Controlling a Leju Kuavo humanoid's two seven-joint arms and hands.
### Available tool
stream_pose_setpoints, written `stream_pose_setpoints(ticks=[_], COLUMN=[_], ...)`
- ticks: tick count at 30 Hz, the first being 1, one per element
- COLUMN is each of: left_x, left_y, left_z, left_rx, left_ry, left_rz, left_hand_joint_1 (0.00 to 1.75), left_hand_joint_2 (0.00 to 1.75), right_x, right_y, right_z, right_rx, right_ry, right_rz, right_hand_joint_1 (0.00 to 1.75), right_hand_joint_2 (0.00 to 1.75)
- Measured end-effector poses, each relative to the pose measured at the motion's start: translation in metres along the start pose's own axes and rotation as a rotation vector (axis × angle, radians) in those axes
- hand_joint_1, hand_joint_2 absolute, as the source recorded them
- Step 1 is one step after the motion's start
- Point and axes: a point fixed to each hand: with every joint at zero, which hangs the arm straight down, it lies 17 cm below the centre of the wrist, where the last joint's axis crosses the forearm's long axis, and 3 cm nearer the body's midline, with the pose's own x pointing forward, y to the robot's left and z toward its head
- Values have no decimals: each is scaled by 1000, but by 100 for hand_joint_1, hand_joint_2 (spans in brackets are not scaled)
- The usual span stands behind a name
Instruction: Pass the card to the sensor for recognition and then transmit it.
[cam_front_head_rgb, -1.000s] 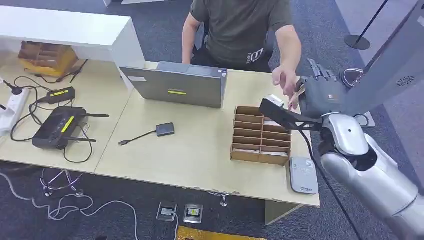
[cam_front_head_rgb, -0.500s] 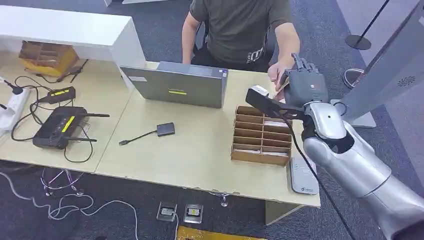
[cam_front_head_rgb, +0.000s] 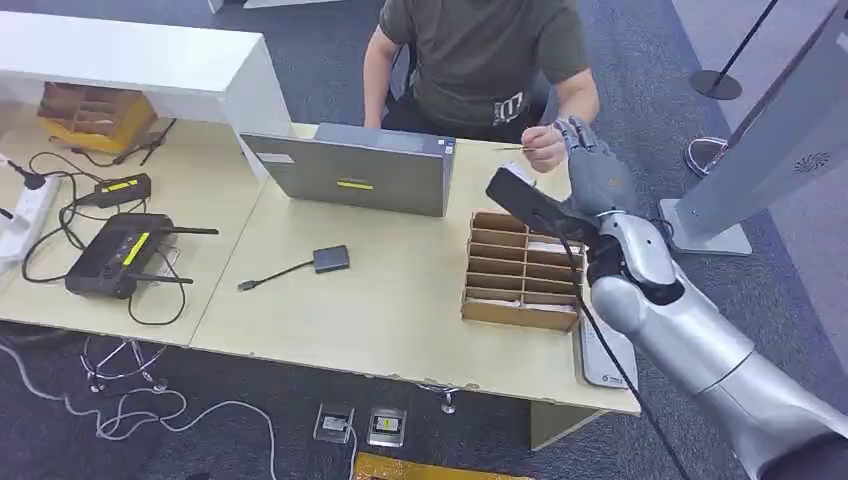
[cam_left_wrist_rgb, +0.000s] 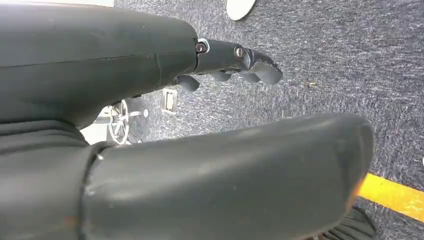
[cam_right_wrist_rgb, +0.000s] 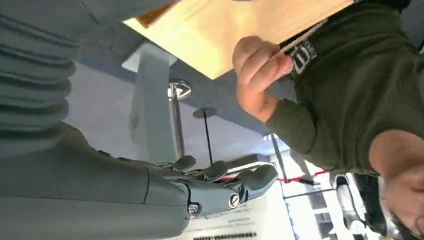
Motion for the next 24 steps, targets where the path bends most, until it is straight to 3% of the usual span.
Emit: stream_pose_setpoints(ticks=[6,11,20,21,24], left_x=[0,-2,-4,-4,-5], left_y=[0,2,2,2,3], left_z=[0,0,0,0,0], left_rx=[-2,3,3,4,6], left_ry=[-2,0,2,2,6], left_rz=[-22,-33,-33,-33,-32], left_hand_joint_1=[0,0,0,0,0], left_hand_joint_2=[0,0,0,0,0], right_x=[-12,-26,-51,-56,-68], right_y=[17,49,23,21,10], right_z=[12,44,75,79,90], right_rx=[58,219,168,163,138], right_ry=[34,105,108,114,123], right_rz=[-48,-186,-148,-131,-66], right_hand_joint_1=[0,0,0,0,0], right_hand_joint_2=[0,0,0,175,175])
